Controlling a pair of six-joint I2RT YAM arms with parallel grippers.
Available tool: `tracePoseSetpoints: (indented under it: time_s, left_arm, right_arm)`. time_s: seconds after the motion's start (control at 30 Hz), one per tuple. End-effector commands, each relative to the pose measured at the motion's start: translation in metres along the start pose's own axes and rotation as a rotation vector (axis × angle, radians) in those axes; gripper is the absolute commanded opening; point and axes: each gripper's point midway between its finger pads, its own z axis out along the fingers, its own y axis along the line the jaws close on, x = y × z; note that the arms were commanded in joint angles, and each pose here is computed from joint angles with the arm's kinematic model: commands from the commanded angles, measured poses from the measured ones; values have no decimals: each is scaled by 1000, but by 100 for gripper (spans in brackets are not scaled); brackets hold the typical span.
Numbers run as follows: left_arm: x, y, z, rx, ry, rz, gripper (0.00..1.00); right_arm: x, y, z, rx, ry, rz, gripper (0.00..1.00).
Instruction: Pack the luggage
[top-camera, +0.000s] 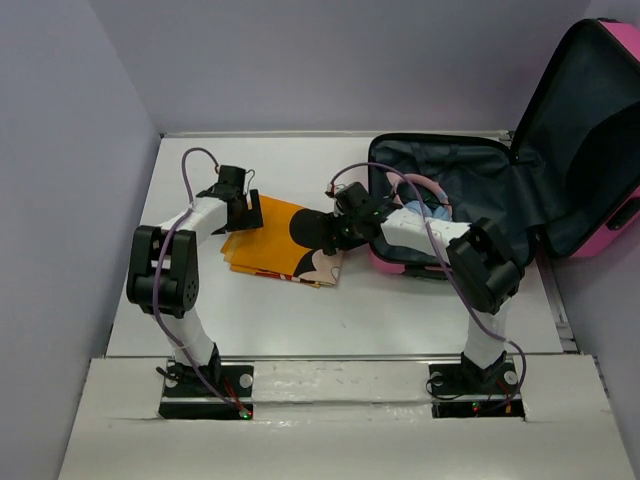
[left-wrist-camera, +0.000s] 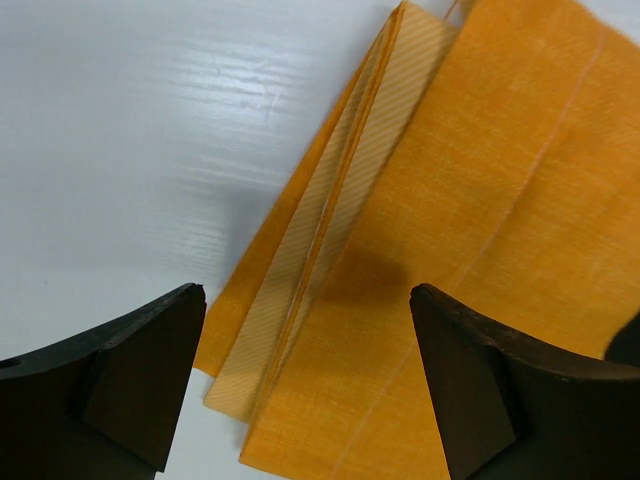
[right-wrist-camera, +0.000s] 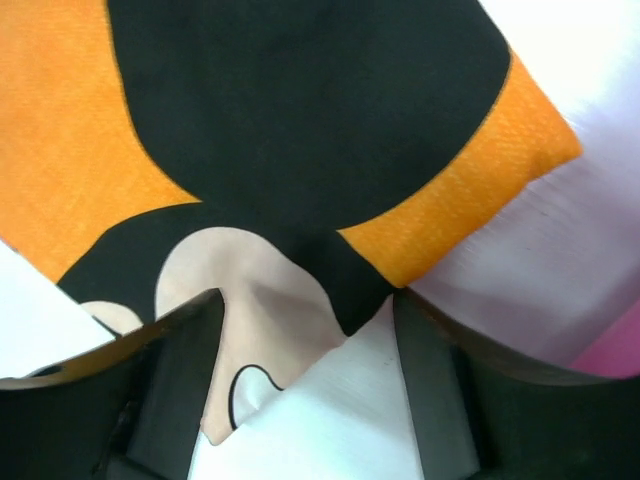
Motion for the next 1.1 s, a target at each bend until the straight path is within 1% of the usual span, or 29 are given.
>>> tracePoseSetpoints:
  time_s: [0.0,0.07,0.17,0.23,0.3,0.37,0.4,0.43,0.47,0.5,0.53,0.57,0.6,0.63,0.7,0.73,0.77,0.8,0.83,0.93,0.97,1.0,1.07]
  left_arm:
    - [-1,7,5,6,30,44,95]
    - [11,4,17,43,83,37,96]
    - [24,2,29,55,131,40,94]
    - [29,3,33,50,146,42,91]
    - [36,5,38,42,168,47,90]
    - [41,4,40,47,183,45,86]
    - [44,2,41,61,191,44,82]
    - [44,1,41,62,191,44,82]
    - [46,2,42,60,196,43,76]
    - [48,2,42,60,199,46,72]
    - [51,2,42,59,206,50,62]
    - [52,3,41,58,207,49,56]
    - [52,3,40,59,206,47,48]
    - [56,4,39,57,212,46,33]
    - [58,0,36,83,214,42,20]
    - [63,-1,35,92,226,38,10]
    - [64,-1,36,95,229,36,6]
    - [66,-1,36,95,237,35,6]
    - [65,-2,35,99,235,35,6]
    - [49,-15,22,169,196,17,6]
    - [33,-24,8,221,139,-2,6]
    - [24,-26,-1,231,103,-12,6]
    - [11,-39,-21,312,51,-39,6]
  right_arm:
    - [-9,-8,-17,20,-45,65,78]
    - [-3,0,-12,-25,-25,92,79]
    - [7,5,-1,-43,1,115,79]
    - [16,14,9,-42,25,116,80]
    - [19,14,16,-22,32,126,80]
    - [15,20,21,-24,27,128,81]
    - [20,21,28,-10,42,120,81]
    - [19,20,31,1,41,120,81]
    - [20,25,33,3,44,106,82]
    - [15,33,34,-3,35,97,82]
    - [19,36,40,8,45,90,81]
    - [14,37,41,8,37,93,78]
    - [18,41,45,5,48,90,74]
    - [17,42,47,7,46,105,64]
    - [12,44,50,3,36,118,46]
    - [8,46,53,-5,20,133,28]
    - [6,47,55,-10,12,141,20]
    - [1,51,56,-28,-13,146,15]
    - [-5,59,53,-50,-40,149,7]
    - [-31,67,37,-91,-150,151,7]
    - [-45,64,21,-75,-210,149,7]
    - [-55,65,11,-75,-245,144,7]
    - [-75,65,-12,-69,-316,120,7]
